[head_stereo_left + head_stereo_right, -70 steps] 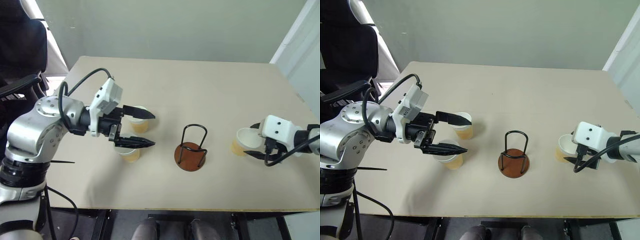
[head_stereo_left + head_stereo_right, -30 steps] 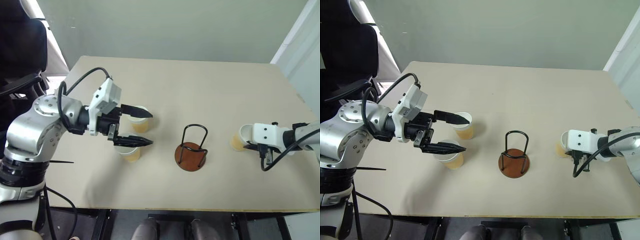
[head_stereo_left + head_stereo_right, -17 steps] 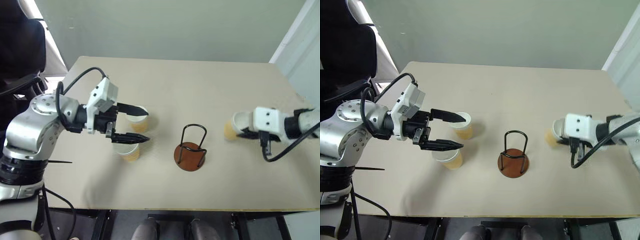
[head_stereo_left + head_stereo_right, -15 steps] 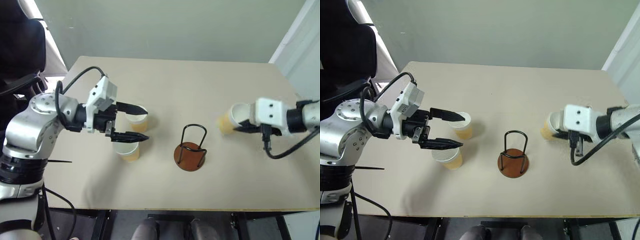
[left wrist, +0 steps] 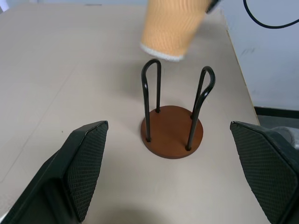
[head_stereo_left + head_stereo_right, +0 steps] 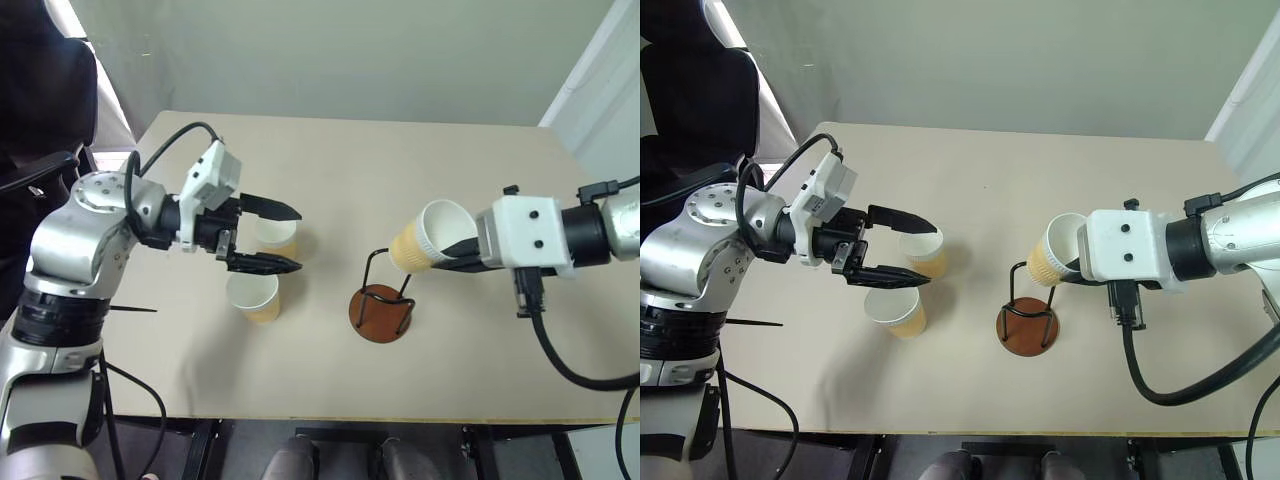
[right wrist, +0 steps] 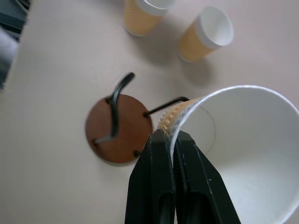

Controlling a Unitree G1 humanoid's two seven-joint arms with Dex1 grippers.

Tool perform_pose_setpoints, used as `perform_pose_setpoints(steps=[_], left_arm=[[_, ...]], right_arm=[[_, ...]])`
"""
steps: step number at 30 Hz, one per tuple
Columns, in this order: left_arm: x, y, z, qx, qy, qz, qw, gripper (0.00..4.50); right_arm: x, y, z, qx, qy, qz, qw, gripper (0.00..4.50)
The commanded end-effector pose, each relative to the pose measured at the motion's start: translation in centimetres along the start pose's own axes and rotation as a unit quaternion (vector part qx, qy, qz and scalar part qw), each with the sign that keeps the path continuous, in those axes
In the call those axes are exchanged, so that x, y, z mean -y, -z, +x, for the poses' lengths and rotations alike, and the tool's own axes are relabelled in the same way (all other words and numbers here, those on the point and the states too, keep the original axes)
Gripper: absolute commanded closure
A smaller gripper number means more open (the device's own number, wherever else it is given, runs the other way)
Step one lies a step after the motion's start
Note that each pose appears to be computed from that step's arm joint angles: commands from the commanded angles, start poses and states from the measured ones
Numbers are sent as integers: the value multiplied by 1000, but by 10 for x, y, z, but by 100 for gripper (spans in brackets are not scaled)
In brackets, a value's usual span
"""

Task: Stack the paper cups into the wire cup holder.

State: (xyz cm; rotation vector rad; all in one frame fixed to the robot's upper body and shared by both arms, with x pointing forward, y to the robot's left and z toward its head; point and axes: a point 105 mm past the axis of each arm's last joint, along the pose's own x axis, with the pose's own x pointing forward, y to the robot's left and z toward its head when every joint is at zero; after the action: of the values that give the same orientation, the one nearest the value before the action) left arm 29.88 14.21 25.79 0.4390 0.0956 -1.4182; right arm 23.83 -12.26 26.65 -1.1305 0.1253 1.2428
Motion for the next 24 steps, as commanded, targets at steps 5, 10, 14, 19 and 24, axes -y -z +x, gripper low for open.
perform_pose_setpoints(steps=[5, 10, 14, 19, 24], left_arm=[[-2, -11, 0, 8, 7, 27, 1000, 0], [0, -10, 1, 8, 7, 26, 1000, 0], [0, -9, 1, 7, 6, 24, 1000, 0], [0, -10, 1, 7, 5, 25, 1000, 0], [1, -11, 0, 7, 4, 26, 1000, 0]], right_arm=[[-4, -2, 4, -6, -6, -12, 1000, 449], [-10, -5, 10, 7, -24, -14, 1000, 449], [-15, -4, 15, 10, -35, -14, 999, 449], [-18, -3, 21, 16, -46, -15, 999, 449], [-20, -7, 24, 27, -48, -20, 998, 411]])
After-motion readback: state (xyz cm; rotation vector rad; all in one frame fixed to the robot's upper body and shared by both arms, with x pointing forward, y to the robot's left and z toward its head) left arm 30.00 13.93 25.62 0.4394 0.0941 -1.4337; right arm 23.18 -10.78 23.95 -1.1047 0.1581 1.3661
